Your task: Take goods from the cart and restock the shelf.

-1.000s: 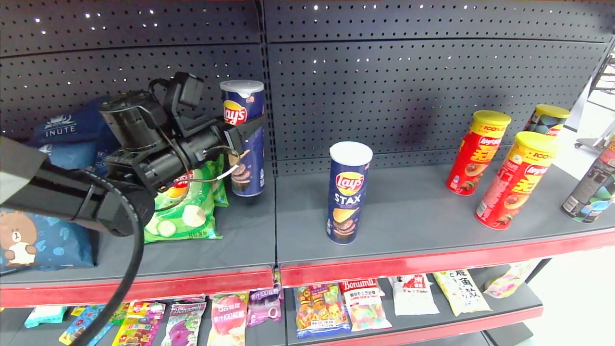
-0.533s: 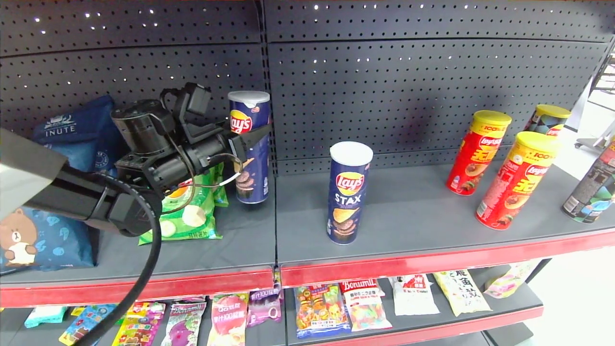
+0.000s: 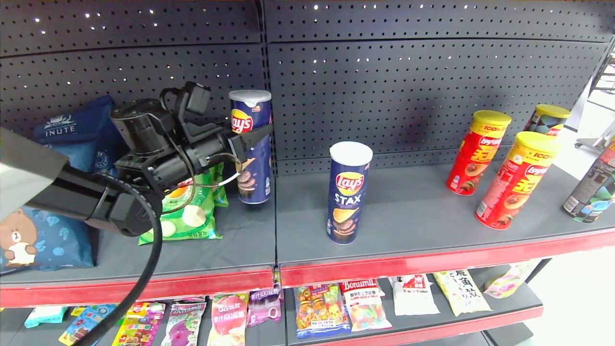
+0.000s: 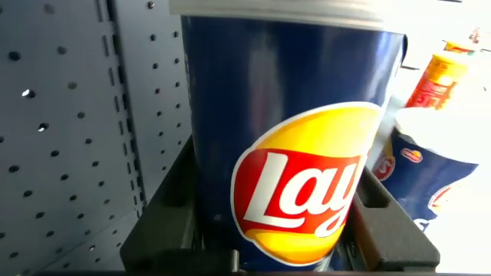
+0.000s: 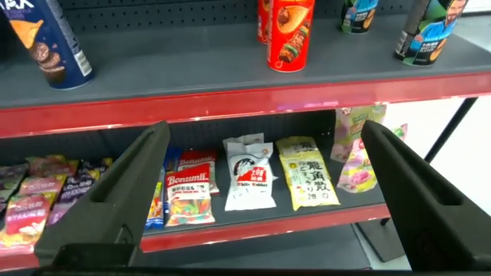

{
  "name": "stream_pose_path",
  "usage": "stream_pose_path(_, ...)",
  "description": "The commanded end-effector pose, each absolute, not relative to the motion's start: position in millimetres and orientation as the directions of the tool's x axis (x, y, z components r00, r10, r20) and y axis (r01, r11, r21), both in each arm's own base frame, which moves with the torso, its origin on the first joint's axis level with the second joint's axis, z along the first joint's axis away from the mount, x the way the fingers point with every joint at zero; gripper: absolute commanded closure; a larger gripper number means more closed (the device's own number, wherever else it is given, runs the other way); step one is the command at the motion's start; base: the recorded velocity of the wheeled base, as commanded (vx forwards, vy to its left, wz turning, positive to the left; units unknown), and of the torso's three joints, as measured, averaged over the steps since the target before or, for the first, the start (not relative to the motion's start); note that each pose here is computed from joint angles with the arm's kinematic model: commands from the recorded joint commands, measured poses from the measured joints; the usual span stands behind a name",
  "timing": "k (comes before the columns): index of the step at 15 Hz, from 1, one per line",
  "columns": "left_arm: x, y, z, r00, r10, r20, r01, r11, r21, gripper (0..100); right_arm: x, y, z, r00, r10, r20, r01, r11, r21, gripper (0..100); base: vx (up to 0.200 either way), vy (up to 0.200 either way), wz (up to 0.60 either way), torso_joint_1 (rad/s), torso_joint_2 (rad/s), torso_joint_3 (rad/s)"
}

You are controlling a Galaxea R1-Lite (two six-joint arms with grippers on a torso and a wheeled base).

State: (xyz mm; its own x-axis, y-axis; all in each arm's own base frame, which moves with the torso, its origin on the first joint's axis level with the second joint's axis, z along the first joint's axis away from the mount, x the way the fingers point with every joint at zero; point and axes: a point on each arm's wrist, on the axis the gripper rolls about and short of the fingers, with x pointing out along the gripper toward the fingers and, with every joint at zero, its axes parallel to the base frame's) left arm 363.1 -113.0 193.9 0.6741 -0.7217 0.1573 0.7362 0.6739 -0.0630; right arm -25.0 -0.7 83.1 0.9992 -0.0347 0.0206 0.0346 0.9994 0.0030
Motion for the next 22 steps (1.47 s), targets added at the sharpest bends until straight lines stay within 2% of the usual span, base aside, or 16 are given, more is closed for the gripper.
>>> stream_pose_path(1,364,-112,191,0.676,-0.721,0.152,0.734,0.675,-0.066,100,-25,-1,83,0.999,-0.038,0.02,0.038,0.999,0.01,0,0.0,0.0,0.0,0.0,0.0,0.0)
stream_pose_path(3,371,-111,183,0.68,-0.72,0.14,0.732,0.677,-0.074,100,-25,-1,83,0.999,-0.043,0.02,0.043,0.999,0.013,0,0.0,0.0,0.0,0.0,0.0,0.0)
stream_pose_path(6,376,-111,175,0.635,-0.76,0.135,0.772,0.631,-0.079,100,-25,-1,83,0.999,-0.035,0.02,0.035,0.999,0.008,0,0.0,0.0,0.0,0.0,0.0,0.0)
stream_pose_path(8,382,-113,172,0.634,-0.761,0.138,0.773,0.63,-0.075,100,-25,-1,83,0.999,-0.04,0.02,0.04,0.999,0.01,0,0.0,0.0,0.0,0.0,0.0,0.0)
stream_pose_path(11,400,-118,173,0.622,-0.749,0.227,0.772,0.636,-0.018,100,-25,-1,83,0.999,-0.04,0.02,0.04,0.999,0.012,0,0.0,0.0,0.0,0.0,0.0,0.0)
stream_pose_path(15,400,-121,174,0.613,-0.753,0.238,0.782,0.621,-0.05,100,-25,-1,83,0.999,-0.04,0.02,0.04,0.999,0.012,0,0.0,0.0,0.0,0.0,0.0,0.0)
stream_pose_path(18,402,-121,179,0.597,-0.76,0.256,0.792,0.61,-0.034,100,-25,-1,83,0.999,-0.04,0.02,0.04,0.999,0.012,0,0.0,0.0,0.0,0.0,0.0,0.0)
stream_pose_path(22,415,-124,160,0.58,-0.775,0.251,0.805,0.592,-0.03,100,-25,-1,83,0.999,-0.04,0.02,0.04,0.999,0.012,0,0.0,0.0,0.0,0.0,0.0,0.0)
